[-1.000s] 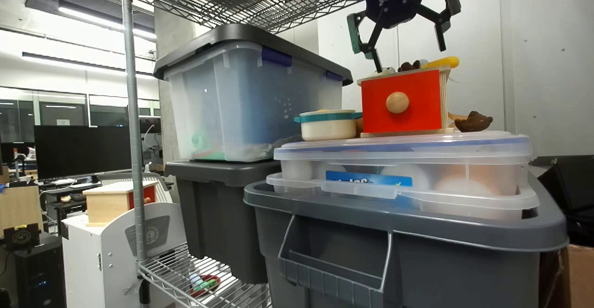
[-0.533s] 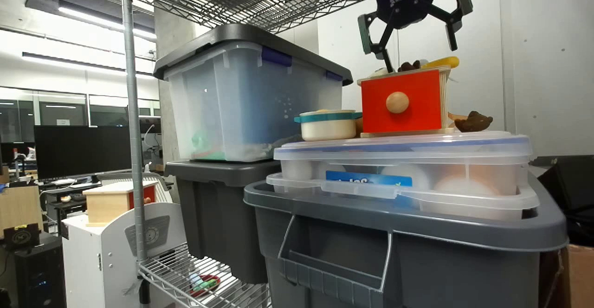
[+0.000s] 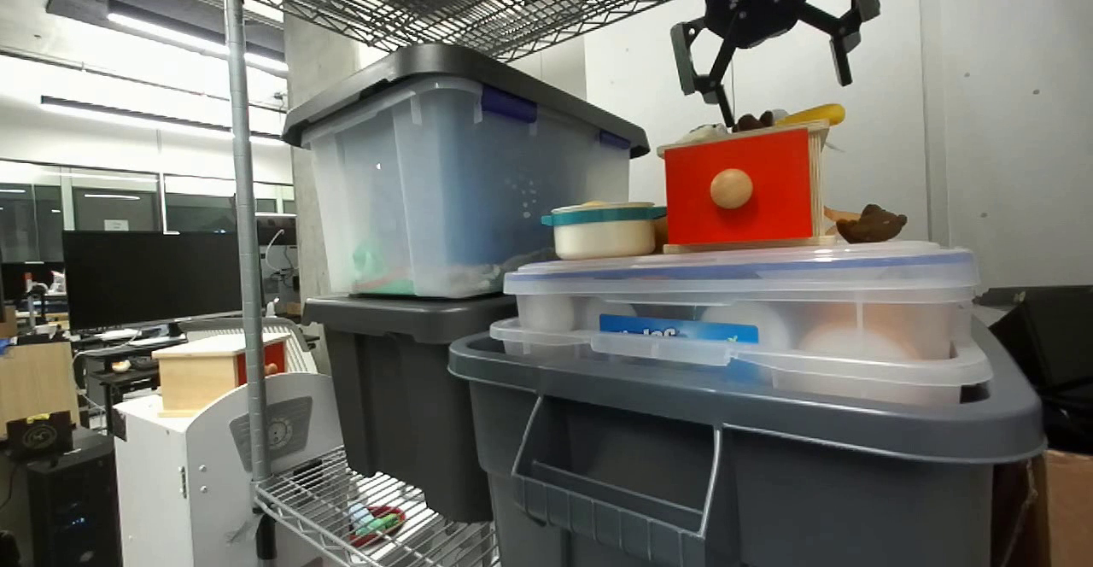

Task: Open the red drawer, pick up the knife from the top of the drawer and put it in the red drawer

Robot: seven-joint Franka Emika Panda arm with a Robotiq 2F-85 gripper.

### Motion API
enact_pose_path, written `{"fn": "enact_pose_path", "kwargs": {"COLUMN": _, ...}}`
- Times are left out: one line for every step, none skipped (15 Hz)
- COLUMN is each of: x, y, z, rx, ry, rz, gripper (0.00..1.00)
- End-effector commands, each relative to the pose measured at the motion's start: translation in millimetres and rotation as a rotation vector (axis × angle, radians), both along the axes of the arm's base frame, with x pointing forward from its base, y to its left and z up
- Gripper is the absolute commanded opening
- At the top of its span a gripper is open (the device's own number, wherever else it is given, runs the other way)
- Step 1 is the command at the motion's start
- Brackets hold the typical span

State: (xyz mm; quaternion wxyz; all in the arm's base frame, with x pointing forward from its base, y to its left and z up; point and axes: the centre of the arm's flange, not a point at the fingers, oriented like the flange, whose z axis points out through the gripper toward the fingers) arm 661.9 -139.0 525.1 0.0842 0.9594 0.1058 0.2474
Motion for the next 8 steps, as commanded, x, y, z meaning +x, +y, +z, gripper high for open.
{"fn": "enact_pose_path", "kwargs": {"x": 12.0, "y": -7.8, "z": 6.9, "rx": -0.016, "ry": 0.002, "rz": -0.003, "gripper": 1.00}}
{"fn": "enact_pose_path", "kwargs": {"x": 12.7, "y": -8.2, "z": 7.0, "rx": -0.017, "ry": 0.001, "rz": -0.002, "gripper": 1.00}}
{"fn": "enact_pose_path", "kwargs": {"x": 13.2, "y": -8.4, "z": 6.7, "rx": -0.018, "ry": 0.000, "rz": -0.001, "gripper": 1.00}}
{"fn": "enact_pose_path", "kwargs": {"x": 13.7, "y": -8.6, "z": 6.3, "rx": -0.018, "ry": 0.000, "rz": -0.001, "gripper": 1.00}}
{"fn": "enact_pose_path", "kwargs": {"x": 14.3, "y": -8.7, "z": 5.8, "rx": -0.018, "ry": -0.001, "rz": -0.002, "gripper": 1.00}}
{"fn": "enact_pose_path", "kwargs": {"x": 14.9, "y": -8.8, "z": 4.8, "rx": -0.018, "ry": 0.000, "rz": -0.002, "gripper": 1.00}}
{"fn": "enact_pose_path", "kwargs": {"x": 15.3, "y": -8.9, "z": 3.7, "rx": -0.018, "ry": 0.001, "rz": -0.001, "gripper": 1.00}}
{"fn": "enact_pose_path", "kwargs": {"x": 15.6, "y": -8.9, "z": 2.7, "rx": -0.019, "ry": 0.001, "rz": -0.001, "gripper": 0.97}}
